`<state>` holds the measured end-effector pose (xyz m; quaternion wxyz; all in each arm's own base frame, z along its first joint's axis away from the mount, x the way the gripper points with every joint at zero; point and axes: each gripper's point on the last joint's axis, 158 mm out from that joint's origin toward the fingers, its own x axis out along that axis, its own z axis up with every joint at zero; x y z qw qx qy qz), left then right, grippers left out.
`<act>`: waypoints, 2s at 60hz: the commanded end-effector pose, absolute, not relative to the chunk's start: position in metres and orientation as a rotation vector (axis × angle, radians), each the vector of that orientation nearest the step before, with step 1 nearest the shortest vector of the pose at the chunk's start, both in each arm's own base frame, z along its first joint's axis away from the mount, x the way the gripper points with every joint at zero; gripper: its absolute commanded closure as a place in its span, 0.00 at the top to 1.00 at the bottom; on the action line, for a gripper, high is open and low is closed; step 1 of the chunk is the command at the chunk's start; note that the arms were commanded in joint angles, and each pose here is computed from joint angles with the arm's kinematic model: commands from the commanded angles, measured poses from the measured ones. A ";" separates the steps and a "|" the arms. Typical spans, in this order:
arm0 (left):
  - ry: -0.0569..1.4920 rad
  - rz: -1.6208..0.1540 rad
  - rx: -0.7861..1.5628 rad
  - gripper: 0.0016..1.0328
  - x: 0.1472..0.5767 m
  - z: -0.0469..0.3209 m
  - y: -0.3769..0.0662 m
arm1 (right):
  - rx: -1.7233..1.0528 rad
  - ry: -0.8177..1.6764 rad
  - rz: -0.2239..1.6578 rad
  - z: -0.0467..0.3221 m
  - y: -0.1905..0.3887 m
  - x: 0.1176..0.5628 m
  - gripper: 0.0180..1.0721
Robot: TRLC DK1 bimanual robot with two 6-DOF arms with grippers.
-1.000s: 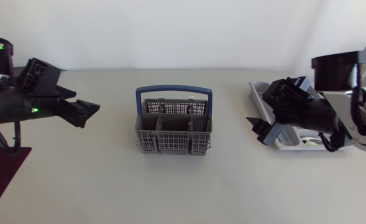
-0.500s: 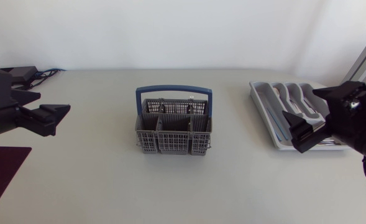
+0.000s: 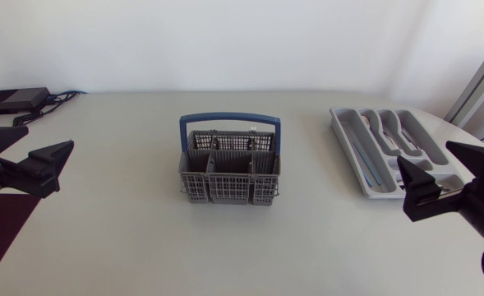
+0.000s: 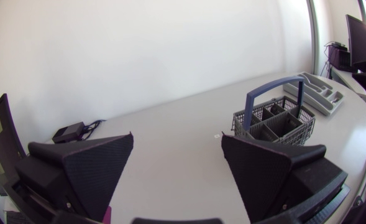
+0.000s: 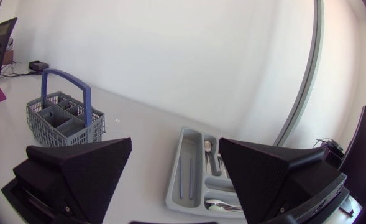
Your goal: Sort the cutlery from the basket into the organizer compartments.
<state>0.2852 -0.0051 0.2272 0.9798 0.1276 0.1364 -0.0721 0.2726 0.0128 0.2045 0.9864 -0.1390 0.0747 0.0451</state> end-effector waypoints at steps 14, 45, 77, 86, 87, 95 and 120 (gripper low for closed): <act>0.209 -0.096 0.184 0.95 0.270 0.202 -0.005 | -0.127 0.109 0.033 0.177 0.005 0.261 0.96; 0.087 -0.028 0.033 0.95 0.255 0.159 -0.004 | 0.000 0.057 -0.010 0.149 -0.002 0.254 0.96; 0.061 -0.017 -0.001 0.95 0.254 0.150 -0.003 | 0.000 0.057 -0.010 0.149 -0.002 0.254 0.96; 0.061 -0.017 -0.001 0.95 0.254 0.150 -0.003 | 0.000 0.057 -0.010 0.149 -0.002 0.254 0.96; 0.061 -0.017 -0.001 0.95 0.254 0.150 -0.003 | 0.000 0.057 -0.010 0.149 -0.002 0.254 0.96; 0.061 -0.017 -0.001 0.95 0.254 0.150 -0.003 | 0.000 0.057 -0.010 0.149 -0.002 0.254 0.96; 0.061 -0.017 -0.001 0.95 0.254 0.150 -0.003 | 0.000 0.057 -0.010 0.149 -0.002 0.254 0.96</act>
